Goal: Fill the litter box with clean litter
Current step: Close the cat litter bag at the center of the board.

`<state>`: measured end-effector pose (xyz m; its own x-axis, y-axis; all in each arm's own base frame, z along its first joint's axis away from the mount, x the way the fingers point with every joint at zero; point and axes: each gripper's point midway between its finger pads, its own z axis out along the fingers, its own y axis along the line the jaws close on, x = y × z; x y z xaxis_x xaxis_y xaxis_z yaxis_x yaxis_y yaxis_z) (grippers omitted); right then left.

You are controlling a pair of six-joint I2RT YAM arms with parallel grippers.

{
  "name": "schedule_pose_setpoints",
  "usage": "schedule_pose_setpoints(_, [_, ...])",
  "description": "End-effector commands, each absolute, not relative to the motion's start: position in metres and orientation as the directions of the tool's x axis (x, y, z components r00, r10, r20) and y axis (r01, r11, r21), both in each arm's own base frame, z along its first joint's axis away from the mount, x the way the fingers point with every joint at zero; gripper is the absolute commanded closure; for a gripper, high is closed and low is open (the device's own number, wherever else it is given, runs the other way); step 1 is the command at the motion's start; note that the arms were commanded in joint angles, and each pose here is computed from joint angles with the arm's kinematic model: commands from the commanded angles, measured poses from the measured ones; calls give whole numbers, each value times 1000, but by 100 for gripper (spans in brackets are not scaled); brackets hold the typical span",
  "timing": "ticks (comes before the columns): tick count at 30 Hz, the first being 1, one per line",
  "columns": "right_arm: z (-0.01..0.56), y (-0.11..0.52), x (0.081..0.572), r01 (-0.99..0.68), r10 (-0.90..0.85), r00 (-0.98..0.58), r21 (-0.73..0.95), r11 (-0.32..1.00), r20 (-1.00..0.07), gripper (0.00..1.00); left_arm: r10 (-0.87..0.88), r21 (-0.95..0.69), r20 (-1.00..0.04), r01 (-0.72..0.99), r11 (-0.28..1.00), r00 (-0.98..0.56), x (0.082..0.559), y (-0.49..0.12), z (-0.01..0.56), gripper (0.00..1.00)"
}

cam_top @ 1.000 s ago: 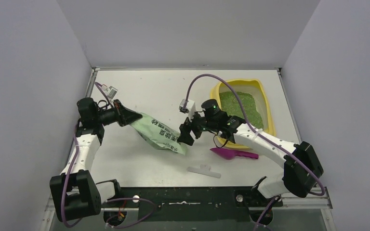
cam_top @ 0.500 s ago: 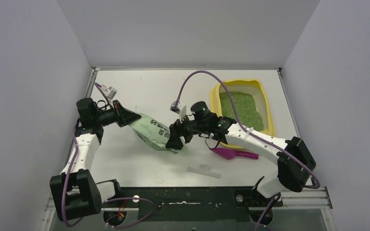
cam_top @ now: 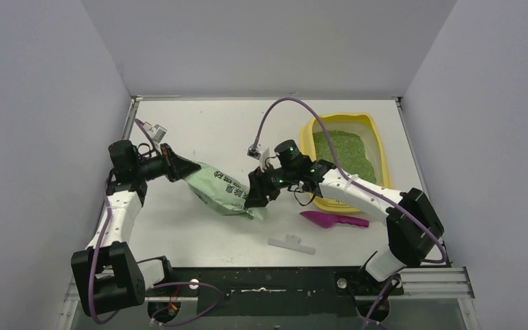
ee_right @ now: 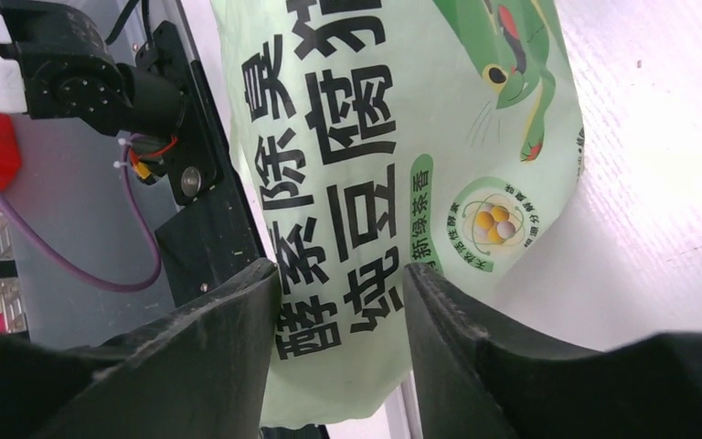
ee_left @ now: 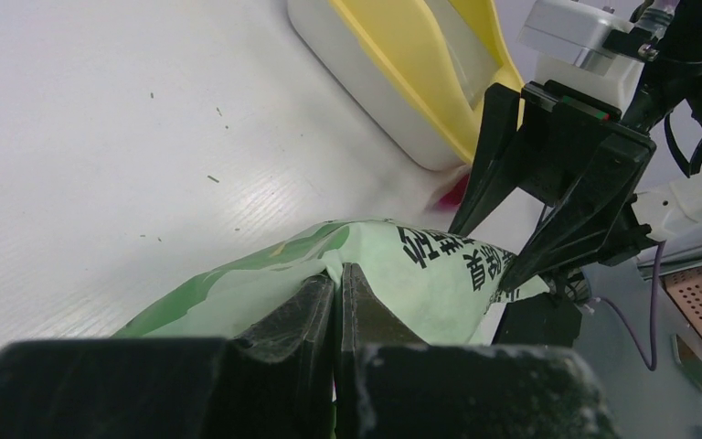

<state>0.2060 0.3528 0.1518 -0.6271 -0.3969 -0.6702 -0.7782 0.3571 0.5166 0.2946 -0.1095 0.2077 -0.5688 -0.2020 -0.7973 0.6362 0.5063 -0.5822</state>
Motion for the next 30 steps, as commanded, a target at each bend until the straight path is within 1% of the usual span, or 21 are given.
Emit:
schedule_pose_setpoints(1, [163,358,203,-806,-420,-593,508,305,-687,57,-157,-450,-888,751,483,-432,297,-109,249,100])
schedule_pose_setpoints(2, [161,356,208,-804,-419,-594,490,337,-687,61,-157,-449,-889,751,485,-430,297,-109,249,100])
schedule_pose_setpoints(5, [162,350,222,-802,-413,-587,433,411,-696,88,-161,-446,-890,742,501,-426,299,-107,249,100])
schedule_pose_setpoints(7, [171,349,227,-807,-402,-573,405,430,-715,100,-166,-441,-892,731,521,-420,300,-105,251,81])
schedule_pose_setpoints(8, [178,349,227,-813,-397,-561,394,429,-726,100,-167,-433,-895,722,540,-413,301,-102,253,73])
schedule_pose_setpoints(10, [189,348,225,-827,-399,-538,374,420,-743,100,-161,-395,-911,695,600,-379,304,-96,256,64])
schedule_pose_setpoints(11, [194,347,222,-837,-409,-523,363,408,-748,100,-152,-382,-915,676,630,-375,302,-93,255,57])
schedule_pose_setpoints(12, [197,344,218,-844,-423,-515,356,400,-746,100,-137,-352,-925,667,656,-354,300,-90,259,53])
schedule_pose_setpoints(14, [203,338,212,-858,-442,-498,347,380,-746,100,-106,-277,-952,659,700,-288,294,-86,272,49])
schedule_pose_setpoints(17, [208,331,203,-877,-469,-469,329,351,-748,100,-68,-166,-984,696,699,-167,278,-94,298,37])
schedule_pose_setpoints(19, [209,327,201,-886,-487,-452,312,343,-747,100,-50,-132,-990,754,643,-130,263,-109,312,35])
schedule_pose_setpoints(20, [208,325,202,-890,-495,-444,302,342,-747,100,-38,-125,-991,784,609,-128,258,-118,315,32])
schedule_pose_setpoints(21, [208,325,202,-892,-500,-440,297,341,-746,100,-18,-107,-993,805,584,-120,255,-128,316,26])
schedule_pose_setpoints(23, [208,325,202,-893,-500,-437,295,341,-747,100,84,-8,-995,845,535,-63,248,-149,313,21])
schedule_pose_setpoints(25, [209,325,205,-903,-500,-413,273,331,-761,100,177,39,-983,894,446,-46,239,-170,302,18])
schedule_pose_setpoints(28, [212,327,206,-918,-486,-379,252,308,-788,100,297,64,-954,951,303,-31,232,-189,282,17])
schedule_pose_setpoints(30, [214,327,206,-925,-472,-358,236,298,-806,100,367,55,-930,972,230,-34,230,-194,264,17])
